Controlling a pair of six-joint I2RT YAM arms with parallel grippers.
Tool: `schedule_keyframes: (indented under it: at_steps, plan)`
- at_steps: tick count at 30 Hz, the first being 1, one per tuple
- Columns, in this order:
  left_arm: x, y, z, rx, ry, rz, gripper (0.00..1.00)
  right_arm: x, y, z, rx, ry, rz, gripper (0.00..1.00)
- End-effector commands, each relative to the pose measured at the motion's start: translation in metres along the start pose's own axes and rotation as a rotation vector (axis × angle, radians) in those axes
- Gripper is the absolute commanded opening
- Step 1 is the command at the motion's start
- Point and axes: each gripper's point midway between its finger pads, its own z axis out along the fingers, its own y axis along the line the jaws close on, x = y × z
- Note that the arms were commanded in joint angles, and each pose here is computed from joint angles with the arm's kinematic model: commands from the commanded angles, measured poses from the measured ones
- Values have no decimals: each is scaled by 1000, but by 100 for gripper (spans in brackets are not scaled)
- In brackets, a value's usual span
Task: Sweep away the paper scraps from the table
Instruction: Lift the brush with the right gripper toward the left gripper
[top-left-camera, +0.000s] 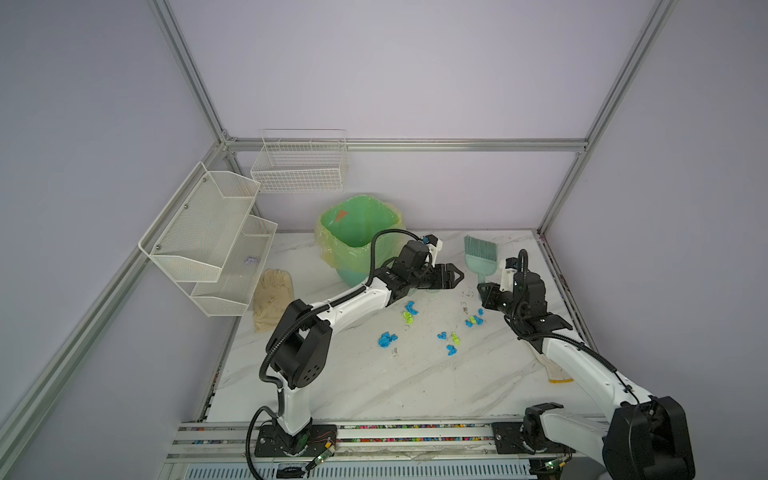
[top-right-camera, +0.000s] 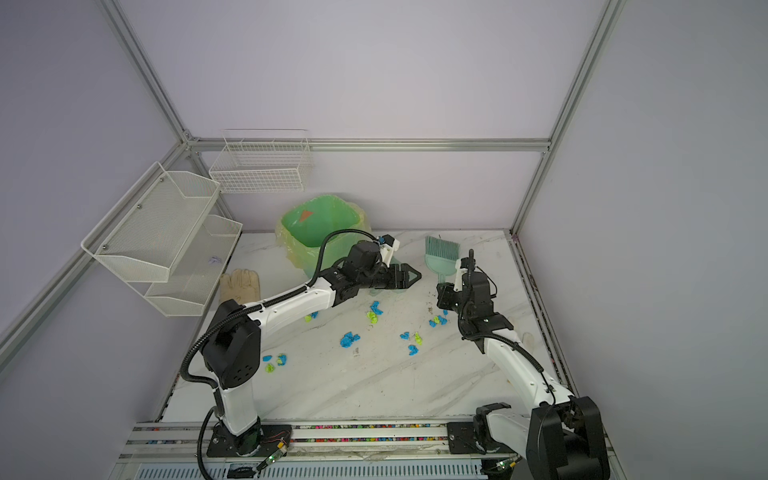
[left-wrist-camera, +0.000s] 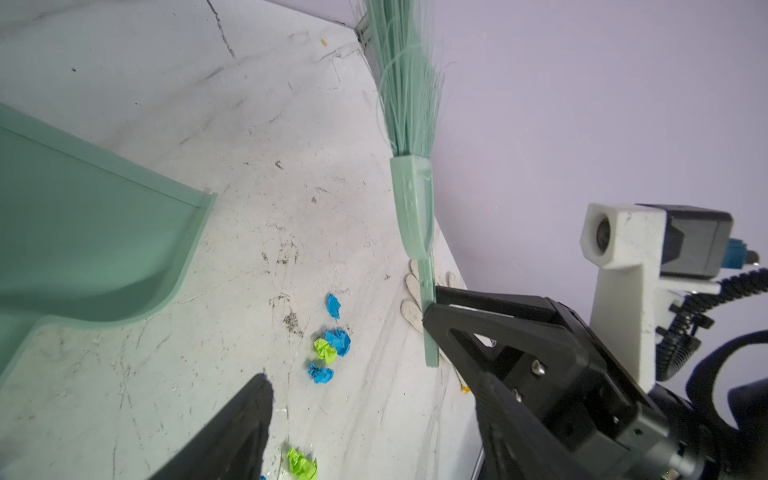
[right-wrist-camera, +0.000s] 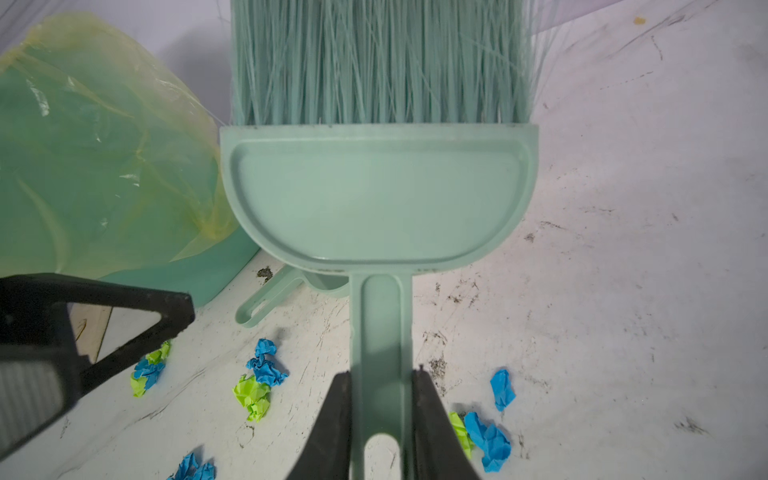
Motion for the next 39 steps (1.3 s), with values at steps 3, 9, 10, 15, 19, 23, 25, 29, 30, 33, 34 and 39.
schedule_keyframes:
  at_steps: [3, 9, 10, 15, 19, 23, 25, 29, 30, 33, 34, 39]
  plan:
    - [-51, -44, -5, 142, -147, 40, 73, -10, 15, -9, -64, -51, 4, 0]
    - [-53, -49, 5, 188, -141, 6, 72, -3, 16, -9, -68, -38, 5, 0]
    - [-54, -49, 5, 189, -142, 3, 72, -3, 18, -9, -74, -38, 4, 0]
    - [-55, -51, 9, 204, -140, -12, 71, 1, 24, -9, -81, -26, 1, 0]
    - [-56, -54, 11, 219, -139, -17, 67, 3, 31, -11, -89, -28, -4, 0]
    - [-57, -51, 13, 214, -143, -28, 61, 3, 37, -13, -98, -33, -3, 0]
    - [-56, -51, 16, 220, -137, -31, 55, 5, 41, -13, -104, -33, -7, 0]
    - [-56, -51, 16, 224, -133, -37, 44, 6, 47, -13, -114, -34, -11, 0]
    - [-56, -51, 15, 223, -134, -37, 40, 8, 49, -13, -119, -29, -14, 0]
    - [-57, -50, 14, 213, -140, -36, 28, 10, 50, -12, -120, -27, -18, 0]
    - [-56, -50, 13, 211, -139, -37, 24, 11, 50, -12, -121, -26, -18, 0]
    - [-58, -48, 11, 195, -147, -38, 6, 8, 53, -15, -134, -34, -14, 0]
